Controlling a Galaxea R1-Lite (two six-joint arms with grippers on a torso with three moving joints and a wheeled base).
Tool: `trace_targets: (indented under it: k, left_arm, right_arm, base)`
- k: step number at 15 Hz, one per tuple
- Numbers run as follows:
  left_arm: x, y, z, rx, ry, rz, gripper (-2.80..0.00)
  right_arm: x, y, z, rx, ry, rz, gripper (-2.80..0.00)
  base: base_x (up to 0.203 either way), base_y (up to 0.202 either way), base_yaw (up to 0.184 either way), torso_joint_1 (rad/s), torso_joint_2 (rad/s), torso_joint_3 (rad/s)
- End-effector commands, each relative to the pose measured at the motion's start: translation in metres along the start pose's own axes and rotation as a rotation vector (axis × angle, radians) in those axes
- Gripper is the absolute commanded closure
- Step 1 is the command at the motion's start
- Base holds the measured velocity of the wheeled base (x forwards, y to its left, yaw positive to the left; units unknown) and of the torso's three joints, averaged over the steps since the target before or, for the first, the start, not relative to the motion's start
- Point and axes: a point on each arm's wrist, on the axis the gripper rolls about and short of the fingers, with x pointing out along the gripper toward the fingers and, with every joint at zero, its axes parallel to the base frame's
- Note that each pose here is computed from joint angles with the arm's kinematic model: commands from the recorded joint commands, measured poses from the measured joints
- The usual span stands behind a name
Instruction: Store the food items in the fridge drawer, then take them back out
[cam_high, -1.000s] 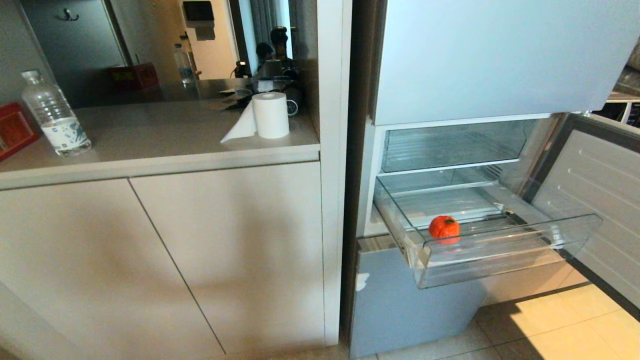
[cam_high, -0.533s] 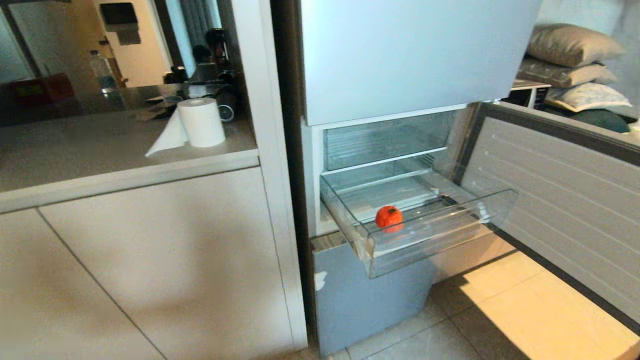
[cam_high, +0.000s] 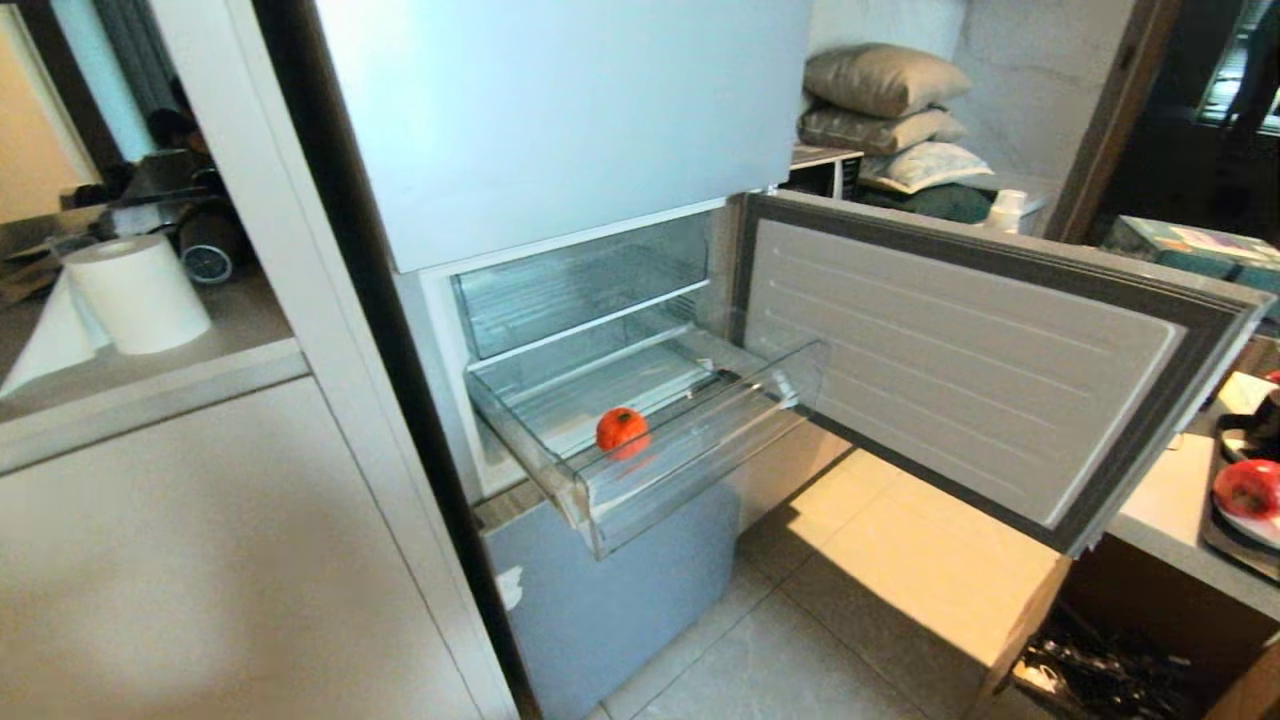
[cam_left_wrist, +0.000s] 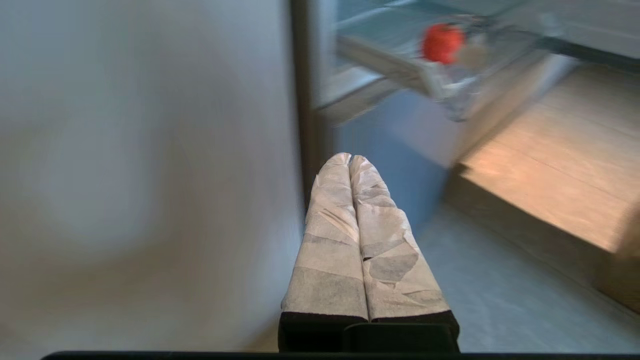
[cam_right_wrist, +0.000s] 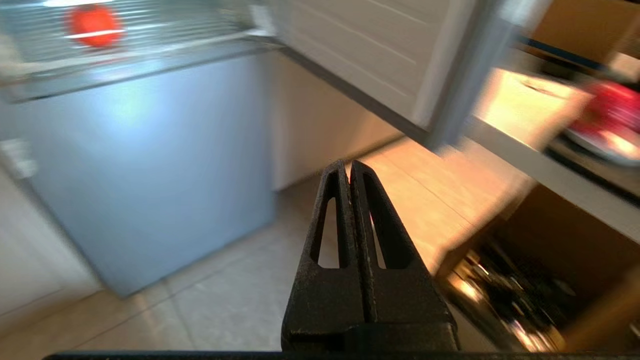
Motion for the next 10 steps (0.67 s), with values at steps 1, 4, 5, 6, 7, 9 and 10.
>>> trace_targets:
  k: [1, 4, 5, 6, 7, 9, 10]
  left_arm:
    - [0.0, 0.0, 0.0, 0.0, 0.0, 0.0, 0.0]
    - [0.0, 0.0, 0.0, 0.0, 0.002, 0.0, 0.0]
    - [0.0, 0.0, 0.0, 0.0, 0.002, 0.0, 0.0]
    - [0.0, 0.0, 0.0, 0.0, 0.0, 0.0, 0.0]
    - [0.0, 0.0, 0.0, 0.0, 0.001, 0.0, 0.0]
    - [0.0, 0.0, 0.0, 0.0, 0.002, 0.0, 0.0]
    - [0.0, 0.0, 0.0, 0.0, 0.002, 0.0, 0.0]
  right_arm:
    - [0.001, 0.0, 0.0, 0.004, 0.009, 0.002, 0.0]
    - [0.013, 0.0, 0.004, 0.012, 0.154, 0.007, 0.0]
    - [0.02, -0.001, 0.007, 0.03, 0.209, -0.006, 0.0]
    - [0.029, -0.002, 0.014, 0.066, 0.238, -0.03, 0.0]
    - [0.041, -0.003, 0.022, 0.113, 0.258, -0.066, 0.0]
    - [0.069, -0.011, 0.037, 0.208, 0.315, -0.182, 0.0]
    - [0.083, -0.018, 0.042, 0.249, 0.341, -0.257, 0.0]
  base:
    - [0.003, 0.015, -0.153, 0.002, 0.0, 0.002]
    - [-0.001, 0.002, -0.03, 0.001, 0.0, 0.0]
    - [0.0, 0.0, 0.0, 0.0, 0.0, 0.0]
    - [0.0, 0.0, 0.0, 0.0, 0.0, 0.0]
    - [0.0, 0.0, 0.0, 0.0, 0.0, 0.0]
    - [0.0, 0.0, 0.0, 0.0, 0.0, 0.0]
    - [0.0, 0.0, 0.0, 0.0, 0.0, 0.0]
